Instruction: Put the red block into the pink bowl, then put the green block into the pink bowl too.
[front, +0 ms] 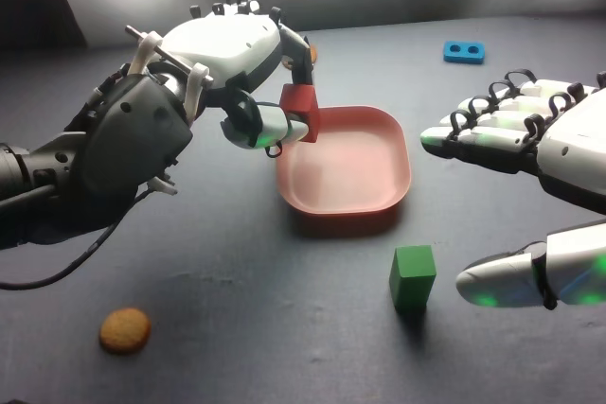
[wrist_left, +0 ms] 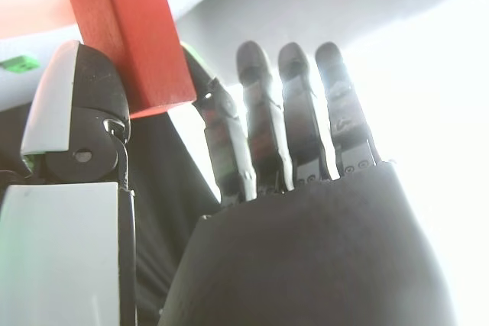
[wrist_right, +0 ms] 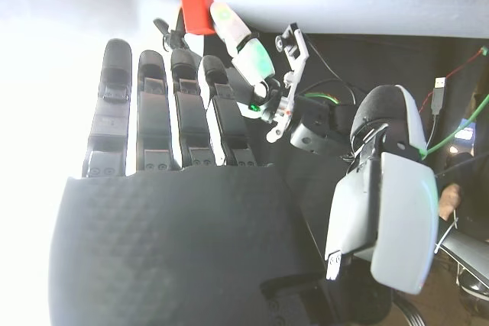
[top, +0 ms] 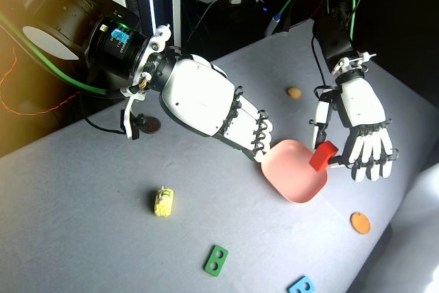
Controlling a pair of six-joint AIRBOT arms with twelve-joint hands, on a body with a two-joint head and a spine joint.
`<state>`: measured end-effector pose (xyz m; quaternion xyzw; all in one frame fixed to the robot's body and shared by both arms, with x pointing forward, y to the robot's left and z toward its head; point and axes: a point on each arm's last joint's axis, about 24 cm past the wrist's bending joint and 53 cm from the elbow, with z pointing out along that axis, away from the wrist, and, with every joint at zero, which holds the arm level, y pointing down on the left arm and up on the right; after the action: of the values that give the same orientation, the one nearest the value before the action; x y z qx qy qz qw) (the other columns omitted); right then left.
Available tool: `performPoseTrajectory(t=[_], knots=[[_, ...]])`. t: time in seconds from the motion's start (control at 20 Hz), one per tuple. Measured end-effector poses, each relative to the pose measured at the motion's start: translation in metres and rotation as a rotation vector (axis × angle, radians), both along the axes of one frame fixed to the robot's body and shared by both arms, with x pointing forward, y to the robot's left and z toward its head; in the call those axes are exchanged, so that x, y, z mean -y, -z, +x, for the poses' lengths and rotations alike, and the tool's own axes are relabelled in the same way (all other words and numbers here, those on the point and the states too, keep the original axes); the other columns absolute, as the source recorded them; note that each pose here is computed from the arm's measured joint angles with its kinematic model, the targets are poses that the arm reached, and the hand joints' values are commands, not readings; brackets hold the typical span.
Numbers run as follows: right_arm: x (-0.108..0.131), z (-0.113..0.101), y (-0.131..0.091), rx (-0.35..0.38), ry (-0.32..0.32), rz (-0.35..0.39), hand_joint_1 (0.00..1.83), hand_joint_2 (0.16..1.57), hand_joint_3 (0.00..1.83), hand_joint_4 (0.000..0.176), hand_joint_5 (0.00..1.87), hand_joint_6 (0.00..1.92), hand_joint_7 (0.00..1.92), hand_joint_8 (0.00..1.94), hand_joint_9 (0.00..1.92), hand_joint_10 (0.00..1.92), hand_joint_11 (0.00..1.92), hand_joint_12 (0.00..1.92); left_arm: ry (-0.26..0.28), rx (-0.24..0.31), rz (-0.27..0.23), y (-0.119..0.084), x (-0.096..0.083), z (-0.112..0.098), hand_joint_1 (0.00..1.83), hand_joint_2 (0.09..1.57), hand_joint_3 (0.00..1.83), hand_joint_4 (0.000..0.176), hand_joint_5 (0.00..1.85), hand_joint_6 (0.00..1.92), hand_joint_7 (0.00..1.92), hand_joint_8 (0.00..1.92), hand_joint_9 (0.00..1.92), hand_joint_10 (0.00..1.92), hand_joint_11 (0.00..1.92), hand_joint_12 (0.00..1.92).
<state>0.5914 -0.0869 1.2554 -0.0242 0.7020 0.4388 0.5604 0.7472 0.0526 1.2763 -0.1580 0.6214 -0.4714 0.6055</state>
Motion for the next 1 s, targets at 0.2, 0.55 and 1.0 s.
performPoseTrajectory(t=[0.2,0.55,1.0], knots=[[0.000,0.000,0.000,0.000,0.000,0.000,0.18,0.97,0.00,0.000,0.11,0.00,0.09,0.00,0.04,0.00,0.00,0.32,0.000,-0.001,-0.003,0.000,0.000,0.000,1.04,1.04,0.00,0.000,0.80,0.03,0.42,0.00,0.26,0.00,0.00,0.35],[0.000,0.000,0.000,0.001,0.000,0.001,0.15,0.97,0.00,0.000,0.11,0.00,0.10,0.00,0.06,0.01,0.00,0.37,-0.005,-0.003,-0.003,0.002,-0.002,0.000,1.04,1.01,0.00,0.000,0.76,0.00,0.45,0.00,0.29,0.00,0.00,0.36],[-0.003,-0.002,0.000,0.015,-0.010,-0.013,0.17,0.96,0.00,0.000,0.15,0.00,0.14,0.00,0.09,0.00,0.00,0.48,-0.087,-0.022,0.044,0.003,-0.052,-0.009,0.96,0.98,0.00,0.000,0.44,0.00,0.33,0.00,0.22,0.00,0.00,0.26]])
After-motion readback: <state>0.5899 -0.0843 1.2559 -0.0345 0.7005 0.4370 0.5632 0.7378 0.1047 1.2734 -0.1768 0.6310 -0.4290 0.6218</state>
